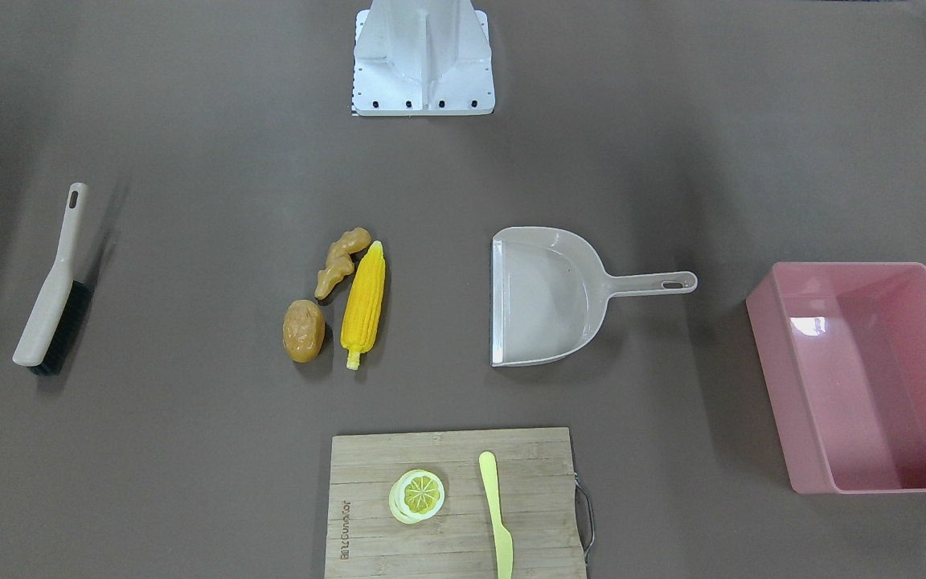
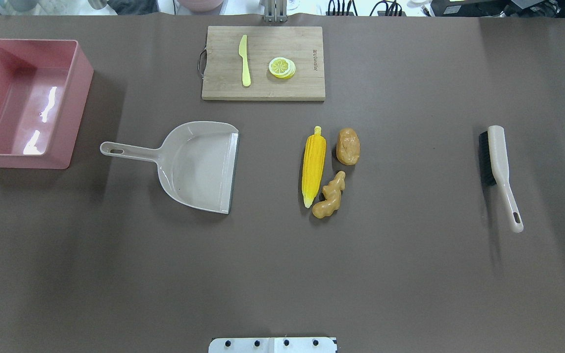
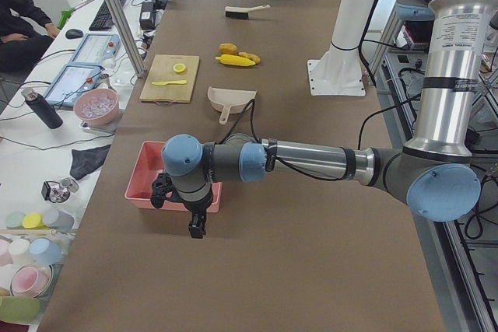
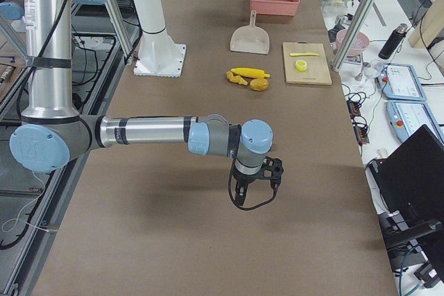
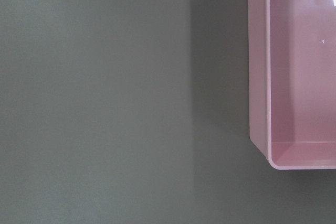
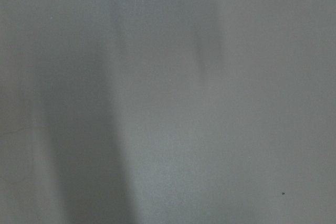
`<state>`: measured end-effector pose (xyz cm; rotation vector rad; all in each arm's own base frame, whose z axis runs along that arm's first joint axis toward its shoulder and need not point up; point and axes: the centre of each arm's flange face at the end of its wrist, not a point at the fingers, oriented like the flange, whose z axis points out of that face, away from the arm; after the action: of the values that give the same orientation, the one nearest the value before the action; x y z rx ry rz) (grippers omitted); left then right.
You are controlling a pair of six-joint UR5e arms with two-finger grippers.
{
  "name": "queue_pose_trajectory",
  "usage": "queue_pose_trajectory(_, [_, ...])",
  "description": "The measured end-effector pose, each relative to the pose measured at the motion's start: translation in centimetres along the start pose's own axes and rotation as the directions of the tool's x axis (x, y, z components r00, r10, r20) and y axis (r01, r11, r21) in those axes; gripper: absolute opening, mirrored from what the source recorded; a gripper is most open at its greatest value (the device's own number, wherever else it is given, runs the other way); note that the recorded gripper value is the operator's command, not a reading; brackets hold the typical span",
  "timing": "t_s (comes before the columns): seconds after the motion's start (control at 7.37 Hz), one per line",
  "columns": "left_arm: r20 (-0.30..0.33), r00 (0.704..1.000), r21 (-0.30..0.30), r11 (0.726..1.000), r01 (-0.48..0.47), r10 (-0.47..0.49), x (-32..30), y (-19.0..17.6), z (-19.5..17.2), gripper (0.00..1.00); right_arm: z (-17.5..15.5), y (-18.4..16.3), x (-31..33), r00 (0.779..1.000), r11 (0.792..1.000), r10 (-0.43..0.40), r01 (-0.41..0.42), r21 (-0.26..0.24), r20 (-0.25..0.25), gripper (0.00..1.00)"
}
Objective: Sweep and dump trash into bin
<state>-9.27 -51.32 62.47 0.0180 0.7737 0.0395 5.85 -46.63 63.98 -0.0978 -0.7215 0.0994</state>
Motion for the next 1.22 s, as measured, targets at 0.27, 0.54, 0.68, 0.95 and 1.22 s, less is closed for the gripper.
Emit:
queue_pose_trajectory(0.27, [0.000,1.000,-0.002,1.000,0.002,-0.002,-0.02,0.01,0.03,0.98,-0.21,0.05,0.11,1.000,1.000,0.003,-0.003,0.004,0.002,1.00])
queue_pose_trajectory(0.54, [0.000,1.000,-0.004,1.000,0.004,-0.004,-0.08,0.08,0.10,0.98,-0.29,0.08,0.16,1.000,1.000,0.004,-0.004,0.006,0.004,1.00])
queue_pose_trajectory(0.68, [0.000,1.000,-0.004,1.000,0.004,-0.004,-0.09,0.09,0.10,0.98,-0.35,0.06,0.12,1.000,1.000,0.004,-0.005,0.007,0.005,1.00])
queue_pose_trajectory(0.95, [0.000,1.000,-0.003,1.000,0.004,-0.004,-0.04,0.03,0.05,0.98,-0.44,0.02,0.02,1.000,1.000,0.004,-0.004,0.009,0.007,1.00])
queue_pose_trajectory(1.22, [-0.001,1.000,-0.002,1.000,0.004,-0.004,0.02,-0.03,-0.01,0.98,-0.52,0.00,-0.07,1.000,1.000,0.005,-0.005,0.010,0.010,1.00])
